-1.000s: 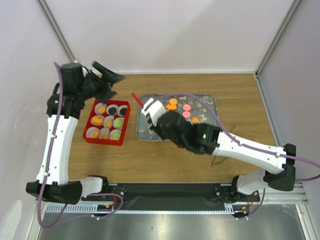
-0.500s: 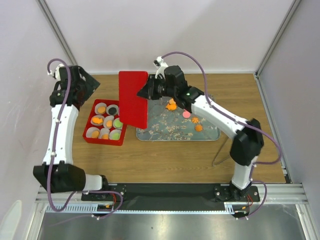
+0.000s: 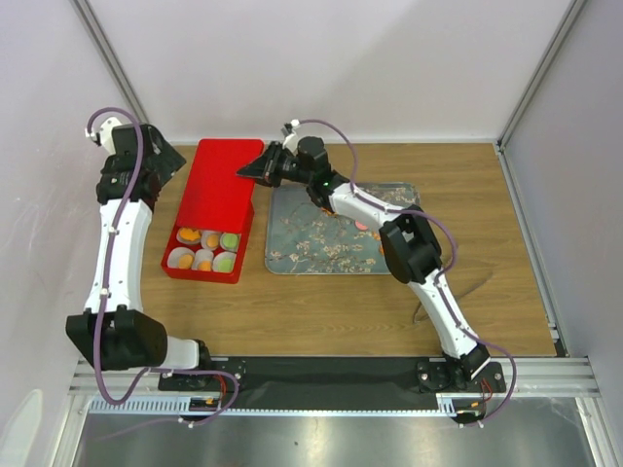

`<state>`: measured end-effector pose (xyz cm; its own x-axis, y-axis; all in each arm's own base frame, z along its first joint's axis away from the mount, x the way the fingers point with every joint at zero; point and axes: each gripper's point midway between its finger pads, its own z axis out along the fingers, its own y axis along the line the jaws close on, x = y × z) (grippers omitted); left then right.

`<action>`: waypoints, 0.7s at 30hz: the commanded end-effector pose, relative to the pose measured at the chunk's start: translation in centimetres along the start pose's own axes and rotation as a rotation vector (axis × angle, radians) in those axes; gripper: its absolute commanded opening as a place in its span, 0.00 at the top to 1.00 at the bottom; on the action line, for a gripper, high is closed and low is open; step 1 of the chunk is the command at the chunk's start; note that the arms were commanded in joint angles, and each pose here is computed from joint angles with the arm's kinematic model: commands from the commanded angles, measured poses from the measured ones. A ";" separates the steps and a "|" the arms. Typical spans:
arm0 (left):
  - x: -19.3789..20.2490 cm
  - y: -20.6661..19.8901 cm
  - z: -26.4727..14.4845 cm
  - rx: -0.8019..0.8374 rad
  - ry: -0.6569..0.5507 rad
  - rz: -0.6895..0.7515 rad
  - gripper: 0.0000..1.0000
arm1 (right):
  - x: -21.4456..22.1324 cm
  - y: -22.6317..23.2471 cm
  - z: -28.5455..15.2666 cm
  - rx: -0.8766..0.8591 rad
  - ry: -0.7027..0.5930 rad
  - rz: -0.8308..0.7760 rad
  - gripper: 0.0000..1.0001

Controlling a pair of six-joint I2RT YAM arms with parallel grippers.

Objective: Pack the cookies

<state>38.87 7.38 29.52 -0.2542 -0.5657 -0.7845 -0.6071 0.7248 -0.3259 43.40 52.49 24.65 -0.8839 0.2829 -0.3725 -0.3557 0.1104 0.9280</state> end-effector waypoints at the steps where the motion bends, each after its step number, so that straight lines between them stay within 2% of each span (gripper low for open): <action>1: -1.7 1.8 -2.0 -0.037 -0.069 0.021 0.04 | -0.1 5.8 0.9 -0.210 0.006 0.034 1.00; 8: 2.6 5.0 -1.4 -0.090 -0.007 0.065 0.04 | 3.8 2.7 3.0 -0.188 0.063 0.090 1.00; 21: 4.4 6.8 -1.2 -0.098 0.040 0.088 0.04 | 5.9 0.1 4.4 -0.207 0.073 0.195 1.00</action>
<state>33.04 8.98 23.49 -0.3568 -0.5380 -0.7637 -0.6652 0.7203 -0.1966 39.29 58.52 17.52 -0.9721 0.1897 -0.1384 -0.1435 -0.0138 0.9895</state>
